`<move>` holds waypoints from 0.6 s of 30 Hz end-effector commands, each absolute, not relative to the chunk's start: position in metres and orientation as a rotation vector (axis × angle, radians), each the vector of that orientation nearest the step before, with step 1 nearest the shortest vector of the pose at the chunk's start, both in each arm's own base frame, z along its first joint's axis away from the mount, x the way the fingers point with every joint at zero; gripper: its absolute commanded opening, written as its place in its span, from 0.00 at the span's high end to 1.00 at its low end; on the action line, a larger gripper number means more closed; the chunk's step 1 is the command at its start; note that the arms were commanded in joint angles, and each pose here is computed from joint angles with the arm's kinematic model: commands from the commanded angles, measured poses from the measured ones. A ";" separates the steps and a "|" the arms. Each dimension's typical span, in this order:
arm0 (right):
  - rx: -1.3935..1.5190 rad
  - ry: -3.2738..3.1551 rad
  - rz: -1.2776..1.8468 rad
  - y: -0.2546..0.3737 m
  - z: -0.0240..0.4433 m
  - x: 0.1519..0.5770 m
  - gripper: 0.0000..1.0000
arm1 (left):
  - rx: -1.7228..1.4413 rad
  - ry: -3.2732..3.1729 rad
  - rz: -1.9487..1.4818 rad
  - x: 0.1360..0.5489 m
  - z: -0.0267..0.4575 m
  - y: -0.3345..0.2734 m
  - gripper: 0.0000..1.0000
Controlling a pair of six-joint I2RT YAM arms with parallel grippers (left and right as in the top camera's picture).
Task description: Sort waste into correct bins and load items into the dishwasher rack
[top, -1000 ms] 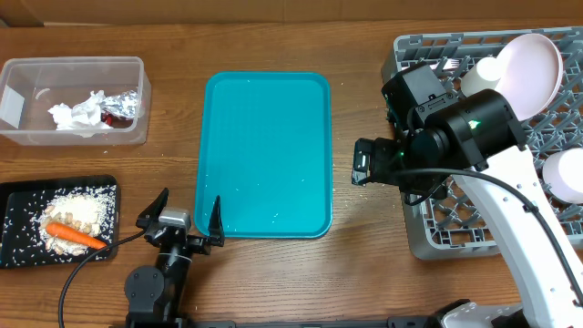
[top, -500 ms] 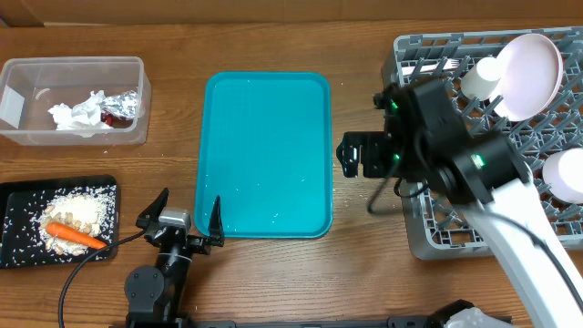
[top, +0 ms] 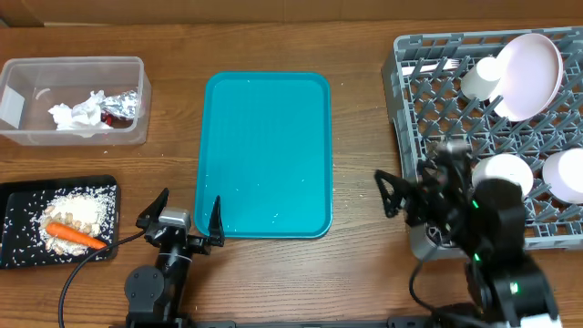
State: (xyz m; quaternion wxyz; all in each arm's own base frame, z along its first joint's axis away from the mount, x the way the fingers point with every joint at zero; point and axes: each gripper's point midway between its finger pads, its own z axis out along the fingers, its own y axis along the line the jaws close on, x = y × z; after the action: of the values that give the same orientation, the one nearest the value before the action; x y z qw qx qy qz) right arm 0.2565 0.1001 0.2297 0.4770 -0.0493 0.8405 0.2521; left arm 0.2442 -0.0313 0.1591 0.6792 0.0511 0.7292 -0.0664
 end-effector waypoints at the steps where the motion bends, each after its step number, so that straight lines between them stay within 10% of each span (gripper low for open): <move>1: -0.152 1.956 0.603 0.090 0.221 0.246 0.00 | 0.115 1.633 -0.120 0.244 0.159 -0.027 0.00; 18: -0.118 1.476 0.416 0.057 0.219 0.240 0.00 | 0.115 1.633 -0.120 0.244 0.159 -0.027 0.00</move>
State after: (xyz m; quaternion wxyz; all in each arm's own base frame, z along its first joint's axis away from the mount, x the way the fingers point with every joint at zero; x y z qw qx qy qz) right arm 0.2387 0.0694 0.2188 0.6996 -0.0735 0.6774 0.2154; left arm 0.2442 -0.0313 0.1592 0.6793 0.0511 0.7290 -0.0664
